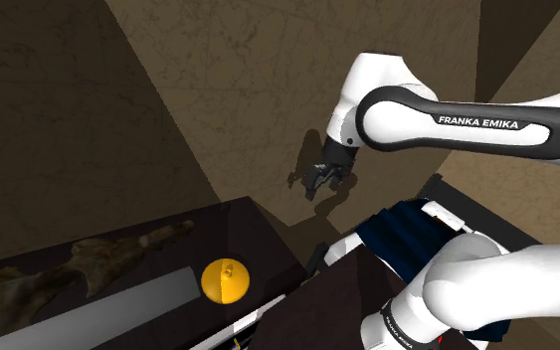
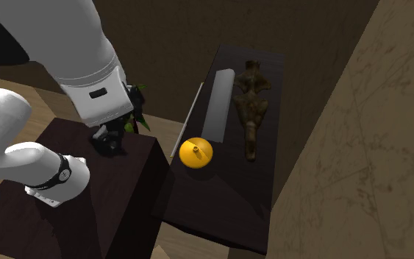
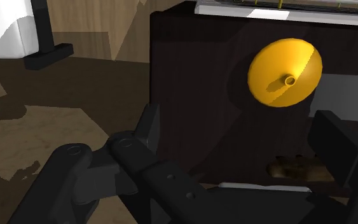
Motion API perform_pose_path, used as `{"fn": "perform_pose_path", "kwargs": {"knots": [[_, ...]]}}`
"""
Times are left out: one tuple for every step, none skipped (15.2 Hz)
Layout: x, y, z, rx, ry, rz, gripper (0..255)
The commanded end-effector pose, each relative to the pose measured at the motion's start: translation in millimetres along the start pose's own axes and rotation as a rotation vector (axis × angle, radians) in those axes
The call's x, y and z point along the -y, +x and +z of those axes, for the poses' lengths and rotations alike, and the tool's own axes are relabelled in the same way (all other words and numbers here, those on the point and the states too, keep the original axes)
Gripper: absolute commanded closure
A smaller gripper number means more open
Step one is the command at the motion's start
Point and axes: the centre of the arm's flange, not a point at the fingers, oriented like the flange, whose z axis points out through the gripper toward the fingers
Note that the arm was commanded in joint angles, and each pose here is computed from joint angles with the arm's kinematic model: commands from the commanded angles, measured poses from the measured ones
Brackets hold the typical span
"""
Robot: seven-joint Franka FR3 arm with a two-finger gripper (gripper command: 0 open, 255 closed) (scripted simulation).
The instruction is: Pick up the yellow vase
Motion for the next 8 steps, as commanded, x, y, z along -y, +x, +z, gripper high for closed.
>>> {"fn": "perform_pose_path", "kwargs": {"knots": [[13.3,6.5,19.1,0.001,0.001,0.000,0],[19.5,10.1,30.2,0.002,0.001,0.000,0],[25.8,13.6,41.4,0.004,0.002,0.000,0],[32.0,17.2,52.5,0.005,0.002,0.000,0],[38.2,20.7,63.6,0.007,0.002,0.000,0],[44.5,24.2,74.8,0.008,0.002,0.000,0],[50.7,27.7,85.9,0.010,0.002,0.000,0],[57.0,31.2,97.1,0.011,0.003,0.000,0]]}}
